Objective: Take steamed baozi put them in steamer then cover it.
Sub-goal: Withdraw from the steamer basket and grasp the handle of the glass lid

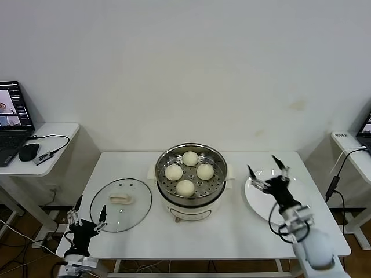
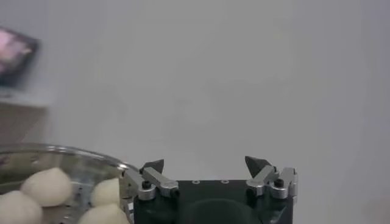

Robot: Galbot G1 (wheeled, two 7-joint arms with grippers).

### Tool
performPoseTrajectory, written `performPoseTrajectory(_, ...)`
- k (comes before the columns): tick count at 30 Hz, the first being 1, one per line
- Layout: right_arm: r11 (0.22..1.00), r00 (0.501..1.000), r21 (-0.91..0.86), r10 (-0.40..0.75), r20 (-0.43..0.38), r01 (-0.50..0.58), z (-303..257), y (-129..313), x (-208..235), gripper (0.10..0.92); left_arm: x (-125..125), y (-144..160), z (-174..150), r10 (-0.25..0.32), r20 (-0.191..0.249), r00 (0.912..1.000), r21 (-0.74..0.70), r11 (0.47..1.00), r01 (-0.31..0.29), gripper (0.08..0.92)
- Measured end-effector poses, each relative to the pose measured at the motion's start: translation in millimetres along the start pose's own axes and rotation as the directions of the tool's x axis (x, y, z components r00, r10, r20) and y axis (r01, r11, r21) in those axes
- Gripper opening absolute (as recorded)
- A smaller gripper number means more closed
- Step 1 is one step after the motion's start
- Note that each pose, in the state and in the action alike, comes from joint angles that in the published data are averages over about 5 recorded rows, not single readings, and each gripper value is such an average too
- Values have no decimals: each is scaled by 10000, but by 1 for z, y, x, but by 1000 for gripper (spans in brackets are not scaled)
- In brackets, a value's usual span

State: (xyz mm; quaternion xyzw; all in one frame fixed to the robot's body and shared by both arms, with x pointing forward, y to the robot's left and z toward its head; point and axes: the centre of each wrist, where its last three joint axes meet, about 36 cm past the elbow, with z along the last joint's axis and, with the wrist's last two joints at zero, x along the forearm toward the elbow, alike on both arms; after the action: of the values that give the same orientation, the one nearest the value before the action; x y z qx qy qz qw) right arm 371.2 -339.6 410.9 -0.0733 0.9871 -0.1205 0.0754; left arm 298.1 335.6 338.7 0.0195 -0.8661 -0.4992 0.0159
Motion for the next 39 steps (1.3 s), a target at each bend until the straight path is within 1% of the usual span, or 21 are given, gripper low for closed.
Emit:
performPoseTrajectory(3,9977,9976,-67,667,-198,-668,5,-6,22,823,-8,-1,13,283,234,9993,-1453,9891,-246,823)
performPoseTrajectory(6,9918,9913,-36,1274,-342,-1276,7,-11,41,823,-17,-4,24,583,409,9975,-2598,9646,-458,823)
performPoseTrajectory(10,9812,9800,72,1930,-488,-1929,8,-17,63,823,-31,-9,35,919,589,9940,-3629,9296,-644,823)
performPoseTrajectory(14,9690,9671,203,2471,-611,-2463,7,-22,81,823,-45,-14,43,1184,708,9904,-4301,8995,-768,823)
performPoseTrajectory(23,9487,9451,481,3155,-852,-3123,7,-25,110,823,-74,-24,47,1612,882,9830,-5058,8574,-952,823)
performPoseTrajectory(31,9367,9322,638,3491,-960,-3442,4,-26,124,823,-97,-34,46,1877,995,9772,-5306,8408,-1075,823)
performPoseTrajectory(39,9331,9271,681,3589,-1078,-3532,6,-21,130,823,-118,-42,49,2046,951,9742,-5452,8295,-1210,823)
